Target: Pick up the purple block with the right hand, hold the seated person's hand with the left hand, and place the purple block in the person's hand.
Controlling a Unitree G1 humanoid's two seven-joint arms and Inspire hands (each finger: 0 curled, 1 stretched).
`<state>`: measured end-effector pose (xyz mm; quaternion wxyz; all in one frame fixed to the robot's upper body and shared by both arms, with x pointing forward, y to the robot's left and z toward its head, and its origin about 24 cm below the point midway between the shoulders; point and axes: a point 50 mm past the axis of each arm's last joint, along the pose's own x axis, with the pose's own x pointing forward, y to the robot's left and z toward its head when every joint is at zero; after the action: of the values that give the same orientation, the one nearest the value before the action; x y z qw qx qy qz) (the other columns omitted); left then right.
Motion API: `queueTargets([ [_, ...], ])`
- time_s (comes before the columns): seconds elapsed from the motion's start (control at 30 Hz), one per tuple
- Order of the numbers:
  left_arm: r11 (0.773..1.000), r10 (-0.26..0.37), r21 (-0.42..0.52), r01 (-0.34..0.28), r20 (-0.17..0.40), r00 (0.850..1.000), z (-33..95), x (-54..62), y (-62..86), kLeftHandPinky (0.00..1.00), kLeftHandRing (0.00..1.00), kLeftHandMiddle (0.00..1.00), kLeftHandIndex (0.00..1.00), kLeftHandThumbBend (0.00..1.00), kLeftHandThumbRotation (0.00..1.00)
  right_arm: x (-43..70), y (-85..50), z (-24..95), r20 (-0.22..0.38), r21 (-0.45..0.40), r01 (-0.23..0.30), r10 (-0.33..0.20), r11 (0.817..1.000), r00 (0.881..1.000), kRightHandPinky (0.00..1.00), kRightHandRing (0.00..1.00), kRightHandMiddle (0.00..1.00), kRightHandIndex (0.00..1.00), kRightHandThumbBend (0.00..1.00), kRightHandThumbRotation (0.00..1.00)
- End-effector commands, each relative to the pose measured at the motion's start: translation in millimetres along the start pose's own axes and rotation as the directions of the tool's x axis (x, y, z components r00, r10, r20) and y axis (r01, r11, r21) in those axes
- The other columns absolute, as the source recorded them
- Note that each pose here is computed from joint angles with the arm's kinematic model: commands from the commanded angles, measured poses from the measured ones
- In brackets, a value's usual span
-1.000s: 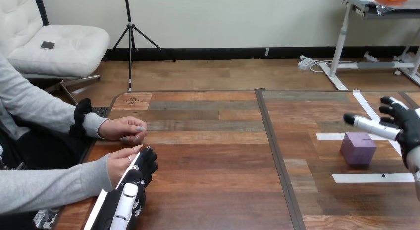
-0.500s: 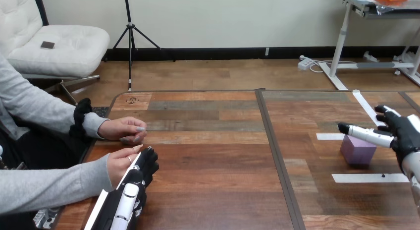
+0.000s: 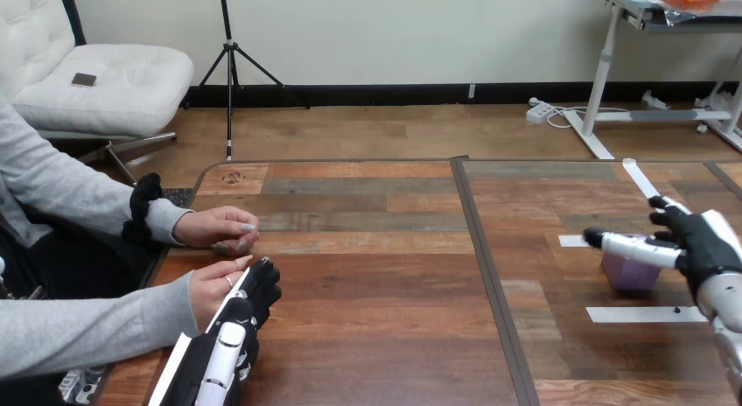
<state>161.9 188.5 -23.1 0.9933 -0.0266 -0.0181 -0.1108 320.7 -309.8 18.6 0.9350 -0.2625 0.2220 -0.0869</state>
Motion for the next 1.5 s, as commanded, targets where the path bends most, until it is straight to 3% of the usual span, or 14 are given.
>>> queueTargets([
  [0.0, 1.000, -0.020, 0.005, 0.019, 0.061, 0.998, 9.7, 16.2, -0.5, 1.00, 0.96, 0.95, 0.94, 0.48, 1.00, 3.6, 2.0, 18.3, 0.064, -0.035, 0.005, -0.003, 0.999, 0.998, 0.73, 0.88, 0.91, 0.95, 1.00, 0.29],
  [0.17, 1.000, -0.022, 0.010, 0.022, 0.064, 0.998, 9.8, 16.3, -0.4, 1.00, 0.96, 0.95, 0.94, 0.49, 1.00, 3.5, 3.1, 17.6, 0.063, -0.078, 0.011, -0.007, 0.997, 0.998, 0.74, 0.90, 0.92, 0.94, 1.00, 0.26],
  [0.67, 1.000, -0.025, 0.018, 0.024, 0.069, 0.997, 8.8, 17.6, 0.2, 1.00, 0.95, 0.95, 0.94, 0.48, 1.00, 3.1, 6.8, 16.5, 0.067, -0.091, -0.004, 0.010, 0.996, 0.998, 0.81, 0.90, 0.91, 0.91, 1.00, 0.12],
  [0.87, 1.000, -0.028, 0.013, 0.027, 0.058, 0.998, 8.4, 17.8, -0.1, 1.00, 0.95, 0.94, 0.93, 0.48, 1.00, 3.2, 8.8, 15.2, 0.053, -0.066, -0.015, 0.018, 0.998, 0.998, 0.80, 0.89, 0.90, 0.89, 1.00, 0.06],
  [1.47, 0.999, -0.038, 0.036, 0.036, 0.063, 0.997, 8.4, 18.9, 0.7, 1.00, 0.96, 0.94, 0.92, 0.54, 1.00, 3.2, 14.0, 11.7, 0.022, -0.154, -0.021, 0.024, 0.988, 0.999, 0.73, 0.80, 0.84, 0.84, 1.00, 0.00],
])
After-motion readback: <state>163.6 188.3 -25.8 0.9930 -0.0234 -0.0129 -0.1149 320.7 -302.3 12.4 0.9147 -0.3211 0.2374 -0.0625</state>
